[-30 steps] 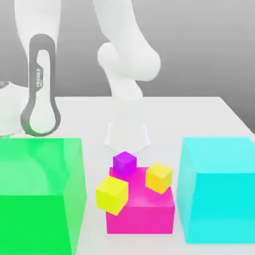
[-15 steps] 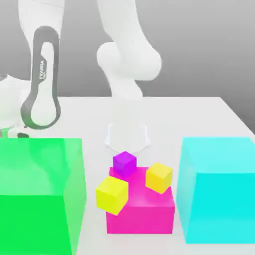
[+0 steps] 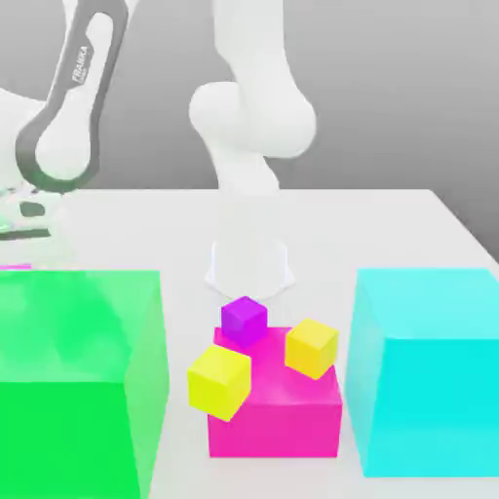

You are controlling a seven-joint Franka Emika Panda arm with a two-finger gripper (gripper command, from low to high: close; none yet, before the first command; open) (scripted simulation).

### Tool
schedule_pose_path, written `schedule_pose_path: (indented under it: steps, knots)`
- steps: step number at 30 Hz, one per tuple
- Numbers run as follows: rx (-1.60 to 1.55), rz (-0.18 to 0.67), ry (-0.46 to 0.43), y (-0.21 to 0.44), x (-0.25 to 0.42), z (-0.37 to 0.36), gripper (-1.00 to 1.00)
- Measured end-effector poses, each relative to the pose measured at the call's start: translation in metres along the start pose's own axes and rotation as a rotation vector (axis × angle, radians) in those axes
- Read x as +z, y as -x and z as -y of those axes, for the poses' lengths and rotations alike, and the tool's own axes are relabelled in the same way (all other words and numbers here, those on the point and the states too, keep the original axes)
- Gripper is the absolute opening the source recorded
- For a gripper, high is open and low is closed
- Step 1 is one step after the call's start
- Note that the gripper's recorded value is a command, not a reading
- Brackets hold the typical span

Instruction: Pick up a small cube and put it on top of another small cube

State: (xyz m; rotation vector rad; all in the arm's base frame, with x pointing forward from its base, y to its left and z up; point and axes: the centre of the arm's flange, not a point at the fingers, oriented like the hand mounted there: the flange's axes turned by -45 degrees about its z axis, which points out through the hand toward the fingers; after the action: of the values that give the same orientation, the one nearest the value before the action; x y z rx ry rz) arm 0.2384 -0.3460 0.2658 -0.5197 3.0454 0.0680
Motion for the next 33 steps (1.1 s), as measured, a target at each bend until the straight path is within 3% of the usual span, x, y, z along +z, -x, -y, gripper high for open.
schedule_pose_path:
  steps: [10,16,25,31,32,33]
  knots:
    - [-0.678,0.003,-0.005,0.073,-0.083,-0.074,-1.00]
    - [-1.142,-0.053,-0.019,0.123,-0.107,-0.155,-1.00]
    - [-1.676,-0.075,0.016,0.173,-0.065,-0.288,-1.00]
    - [-1.717,-0.070,0.023,0.174,-0.004,-0.298,-1.00]
    - [-1.718,-0.071,0.023,0.172,0.004,-0.299,1.00]
    - [-1.718,-0.071,0.023,0.172,0.004,-0.299,1.00]
